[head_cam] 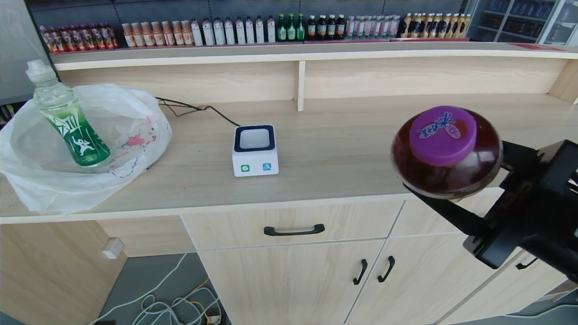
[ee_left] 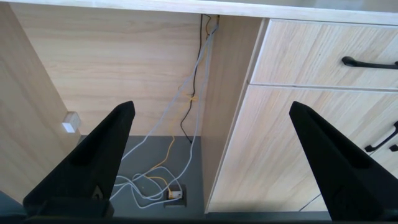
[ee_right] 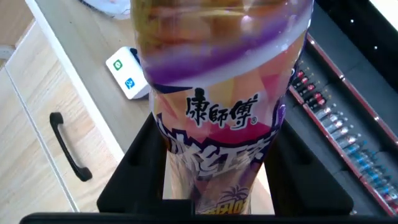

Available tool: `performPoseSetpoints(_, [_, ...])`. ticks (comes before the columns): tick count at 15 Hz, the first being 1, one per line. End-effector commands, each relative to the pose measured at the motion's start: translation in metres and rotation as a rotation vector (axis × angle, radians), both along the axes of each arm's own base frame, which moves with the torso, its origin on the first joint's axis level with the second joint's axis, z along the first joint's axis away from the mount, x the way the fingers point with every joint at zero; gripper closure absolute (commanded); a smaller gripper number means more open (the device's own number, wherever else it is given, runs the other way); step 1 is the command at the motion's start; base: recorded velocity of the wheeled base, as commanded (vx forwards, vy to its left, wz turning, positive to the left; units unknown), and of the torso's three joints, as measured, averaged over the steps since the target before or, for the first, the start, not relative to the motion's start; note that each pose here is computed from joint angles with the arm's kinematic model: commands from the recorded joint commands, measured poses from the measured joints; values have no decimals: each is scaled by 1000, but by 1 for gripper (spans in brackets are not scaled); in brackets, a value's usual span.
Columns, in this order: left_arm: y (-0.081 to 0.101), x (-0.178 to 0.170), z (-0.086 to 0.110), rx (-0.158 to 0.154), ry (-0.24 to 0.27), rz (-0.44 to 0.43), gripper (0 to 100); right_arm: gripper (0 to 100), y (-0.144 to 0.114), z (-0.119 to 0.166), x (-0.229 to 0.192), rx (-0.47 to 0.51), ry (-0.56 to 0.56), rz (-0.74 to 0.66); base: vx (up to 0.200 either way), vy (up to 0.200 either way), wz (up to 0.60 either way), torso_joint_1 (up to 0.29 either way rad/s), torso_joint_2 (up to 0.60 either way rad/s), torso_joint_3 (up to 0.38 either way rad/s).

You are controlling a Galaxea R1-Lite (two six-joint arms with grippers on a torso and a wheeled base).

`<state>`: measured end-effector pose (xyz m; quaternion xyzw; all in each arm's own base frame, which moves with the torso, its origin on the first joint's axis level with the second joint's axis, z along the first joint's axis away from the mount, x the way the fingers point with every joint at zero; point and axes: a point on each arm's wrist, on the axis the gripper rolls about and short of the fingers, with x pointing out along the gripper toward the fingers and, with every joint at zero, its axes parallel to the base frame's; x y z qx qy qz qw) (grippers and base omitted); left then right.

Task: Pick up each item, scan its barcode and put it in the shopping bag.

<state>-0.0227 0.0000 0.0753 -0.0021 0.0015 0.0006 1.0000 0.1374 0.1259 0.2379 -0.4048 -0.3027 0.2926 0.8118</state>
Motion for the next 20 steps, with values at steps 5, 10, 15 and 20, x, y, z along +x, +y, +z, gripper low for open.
performPoseSetpoints(5, [0, 0, 0, 0, 0, 0, 0, 100, 26, -20, -22, -189, -256, 69, 0, 0, 0, 0, 0, 0])
performPoseSetpoints(10, [0, 0, 0, 0, 0, 0, 0, 100, 69, -42, -35, -319, -368, 206, 0, 0, 0, 0, 0, 0])
performPoseSetpoints(15, [0, 0, 0, 0, 0, 0, 0, 100, 71, -39, -44, -346, -547, 188, 0, 0, 0, 0, 0, 0])
performPoseSetpoints(20, [0, 0, 0, 0, 0, 0, 0, 100, 71, -36, -51, -376, -648, 177, 0, 0, 0, 0, 0, 0])
